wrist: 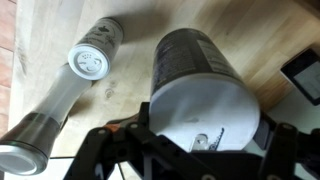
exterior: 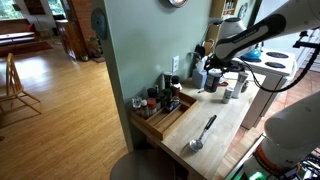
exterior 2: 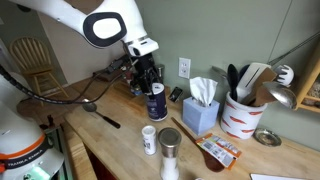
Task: Place the blue container on the tray
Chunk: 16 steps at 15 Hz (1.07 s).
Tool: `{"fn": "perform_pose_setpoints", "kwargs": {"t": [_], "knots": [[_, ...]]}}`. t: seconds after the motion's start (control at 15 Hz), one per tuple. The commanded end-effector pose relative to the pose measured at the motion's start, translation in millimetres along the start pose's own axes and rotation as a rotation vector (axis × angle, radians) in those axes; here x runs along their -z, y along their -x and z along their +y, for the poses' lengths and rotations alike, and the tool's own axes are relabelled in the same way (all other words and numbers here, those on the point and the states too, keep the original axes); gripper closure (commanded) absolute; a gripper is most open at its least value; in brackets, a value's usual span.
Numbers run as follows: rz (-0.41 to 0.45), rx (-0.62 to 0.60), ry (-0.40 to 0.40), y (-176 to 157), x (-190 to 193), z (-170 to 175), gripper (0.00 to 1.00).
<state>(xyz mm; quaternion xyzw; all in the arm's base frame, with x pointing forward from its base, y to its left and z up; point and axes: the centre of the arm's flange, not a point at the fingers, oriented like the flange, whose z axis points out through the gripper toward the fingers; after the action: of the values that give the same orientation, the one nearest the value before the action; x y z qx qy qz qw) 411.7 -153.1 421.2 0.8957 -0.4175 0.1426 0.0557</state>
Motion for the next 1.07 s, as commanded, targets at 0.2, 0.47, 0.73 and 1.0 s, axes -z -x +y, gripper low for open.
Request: {"fn": "perform_pose_setpoints", "kwargs": {"t": [0.2, 0.47, 0.73, 1.0], "knots": [[0.074, 0.234, -0.094, 46.6, 61.2, -40.1, 0.34], [-0.001, 0.355, -0.165, 64.5, 64.9, -65.4, 0.34], [-0.038, 0.372, -0.174, 73.1, 52.6, -77.8, 0.09], [-0.055, 0.381, -0.191, 75.4, 51.5, -79.9, 0.34]]}}
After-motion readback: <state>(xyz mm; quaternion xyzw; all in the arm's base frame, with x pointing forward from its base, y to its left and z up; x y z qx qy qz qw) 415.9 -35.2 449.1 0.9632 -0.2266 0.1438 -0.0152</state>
